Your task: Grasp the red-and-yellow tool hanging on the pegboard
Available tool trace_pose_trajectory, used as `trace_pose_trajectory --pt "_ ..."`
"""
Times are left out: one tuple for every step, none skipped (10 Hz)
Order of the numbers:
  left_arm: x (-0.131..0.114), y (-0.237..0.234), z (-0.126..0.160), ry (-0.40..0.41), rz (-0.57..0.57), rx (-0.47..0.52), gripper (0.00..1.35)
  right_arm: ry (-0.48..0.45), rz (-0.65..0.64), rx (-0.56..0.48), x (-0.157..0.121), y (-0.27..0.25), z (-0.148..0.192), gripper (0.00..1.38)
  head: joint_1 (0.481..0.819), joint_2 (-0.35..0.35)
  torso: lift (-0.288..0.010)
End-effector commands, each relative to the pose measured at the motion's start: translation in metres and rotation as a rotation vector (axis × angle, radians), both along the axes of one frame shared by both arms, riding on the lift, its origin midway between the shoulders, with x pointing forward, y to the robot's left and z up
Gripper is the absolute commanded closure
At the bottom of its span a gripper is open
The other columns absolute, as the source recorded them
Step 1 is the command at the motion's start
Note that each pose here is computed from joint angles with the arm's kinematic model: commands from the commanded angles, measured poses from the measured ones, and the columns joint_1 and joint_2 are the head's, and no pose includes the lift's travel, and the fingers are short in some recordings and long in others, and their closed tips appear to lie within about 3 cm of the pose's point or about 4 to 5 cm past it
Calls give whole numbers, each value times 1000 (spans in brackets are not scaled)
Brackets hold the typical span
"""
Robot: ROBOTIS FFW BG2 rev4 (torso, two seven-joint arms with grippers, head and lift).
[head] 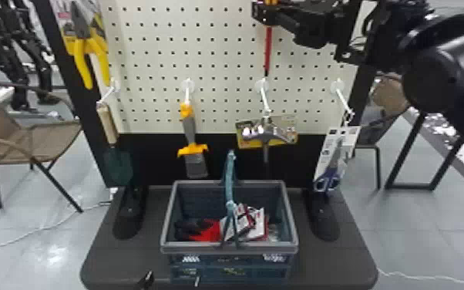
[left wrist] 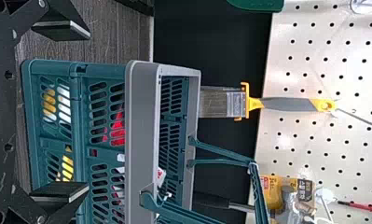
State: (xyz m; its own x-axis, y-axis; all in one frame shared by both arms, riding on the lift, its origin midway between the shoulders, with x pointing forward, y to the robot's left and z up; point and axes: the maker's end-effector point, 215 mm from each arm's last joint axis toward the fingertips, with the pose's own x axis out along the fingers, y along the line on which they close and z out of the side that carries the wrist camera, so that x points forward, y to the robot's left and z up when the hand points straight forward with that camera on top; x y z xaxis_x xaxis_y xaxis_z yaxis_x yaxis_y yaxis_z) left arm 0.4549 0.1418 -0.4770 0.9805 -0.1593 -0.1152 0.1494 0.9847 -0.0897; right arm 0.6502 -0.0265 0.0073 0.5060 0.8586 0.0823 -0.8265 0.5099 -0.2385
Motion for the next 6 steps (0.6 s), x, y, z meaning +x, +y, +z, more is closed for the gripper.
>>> trace_pose_trajectory --pt "0 0 0 -1 0 0 165 0 1 0 0 0 0 1299 549 0 -100" --pt "0 0 0 -1 0 0 165 4 4 4 -1 1 0 1299 549 0 -100" --pt "0 0 0 -1 0 0 165 4 4 4 -1 1 0 1299 549 0 -100" --pt "0 0 0 -1 0 0 165 4 5 6 -1 1 -1 1299 549 0 -100" --pt "0 0 0 -1 0 0 165 6 6 8 -1 1 -1 1299 549 0 -100" --pt "0 0 0 1 0 0 165 5 7 12 -2 1 -1 1299 549 0 -100"
